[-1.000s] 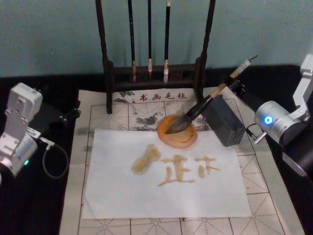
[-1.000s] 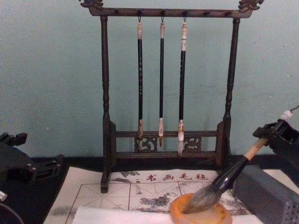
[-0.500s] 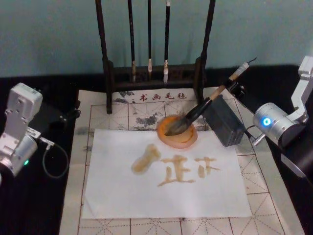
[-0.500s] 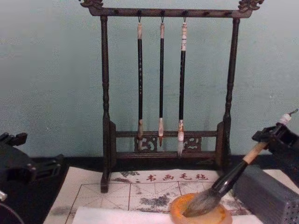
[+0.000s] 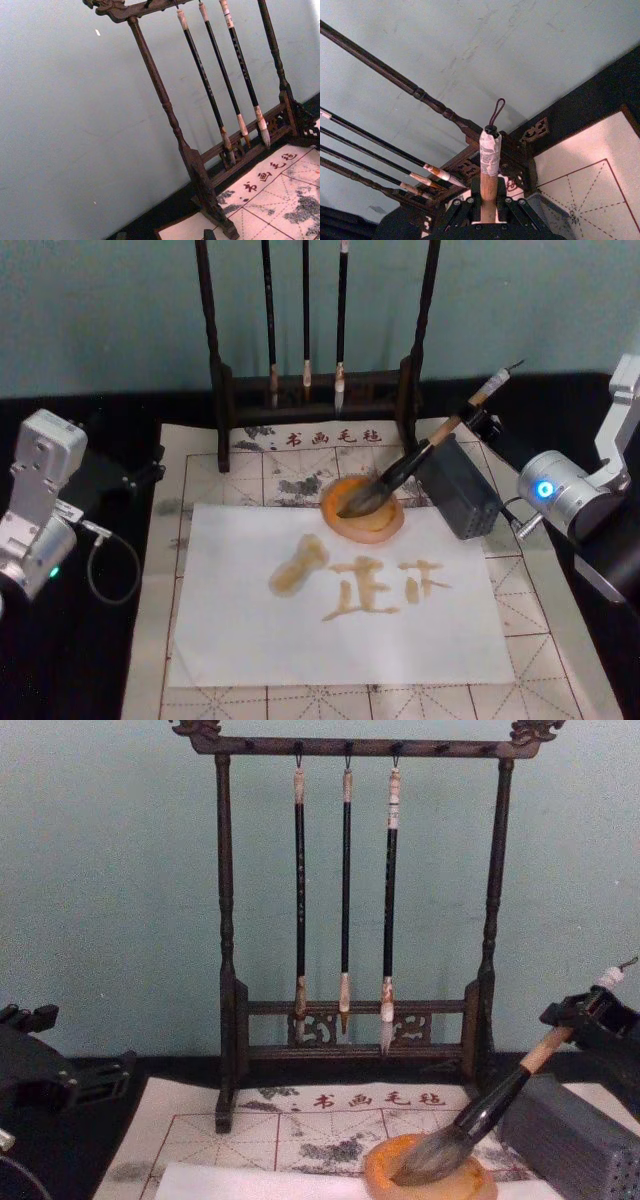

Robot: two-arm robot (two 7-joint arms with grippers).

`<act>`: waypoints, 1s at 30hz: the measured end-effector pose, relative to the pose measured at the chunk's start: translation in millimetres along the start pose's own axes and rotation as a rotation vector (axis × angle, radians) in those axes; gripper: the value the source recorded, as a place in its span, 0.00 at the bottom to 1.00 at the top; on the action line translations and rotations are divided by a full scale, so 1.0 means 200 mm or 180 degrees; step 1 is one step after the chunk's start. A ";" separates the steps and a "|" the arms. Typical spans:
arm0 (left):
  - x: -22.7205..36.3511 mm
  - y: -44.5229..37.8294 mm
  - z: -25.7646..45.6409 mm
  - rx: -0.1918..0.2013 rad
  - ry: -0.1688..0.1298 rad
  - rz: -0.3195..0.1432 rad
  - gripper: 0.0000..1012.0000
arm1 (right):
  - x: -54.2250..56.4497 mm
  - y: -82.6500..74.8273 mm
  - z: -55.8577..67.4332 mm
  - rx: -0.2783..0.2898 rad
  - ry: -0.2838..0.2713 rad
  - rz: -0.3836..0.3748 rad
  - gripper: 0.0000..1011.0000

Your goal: Pick up the brush from the inkstone, write on the paper, then place the brush back to its original position.

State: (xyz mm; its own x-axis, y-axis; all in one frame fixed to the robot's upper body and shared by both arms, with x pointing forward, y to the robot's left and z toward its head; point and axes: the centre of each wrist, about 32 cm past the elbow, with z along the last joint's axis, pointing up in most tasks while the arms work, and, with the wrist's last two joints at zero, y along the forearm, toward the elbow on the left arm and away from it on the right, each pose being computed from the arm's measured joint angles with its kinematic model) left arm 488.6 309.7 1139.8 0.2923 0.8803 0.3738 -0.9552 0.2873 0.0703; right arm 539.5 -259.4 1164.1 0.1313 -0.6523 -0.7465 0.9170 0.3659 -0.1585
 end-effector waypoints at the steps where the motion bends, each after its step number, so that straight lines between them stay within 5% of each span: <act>1: 0.000 0.000 0.000 0.0000 0.0000 0.0000 0.99 | 0.00 0.00 0.00 0.0000 0.0000 0.0000 0.20; 16: 0.000 0.000 0.000 0.0000 0.0000 0.0000 0.99 | 0.00 0.00 0.00 0.0000 0.0006 0.0011 0.21; 30: 0.000 0.000 0.000 0.0000 0.0000 0.0000 0.99 | 0.00 0.00 0.00 -0.0003 0.0007 0.0013 0.63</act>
State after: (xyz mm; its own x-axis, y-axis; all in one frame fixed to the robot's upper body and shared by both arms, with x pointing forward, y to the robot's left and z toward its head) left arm 488.6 309.7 1139.8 0.2923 0.8803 0.3737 -0.9553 0.2873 0.0703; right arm 539.5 -259.7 1164.2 0.1341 -0.6494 -0.7485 0.9162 0.3692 -0.1561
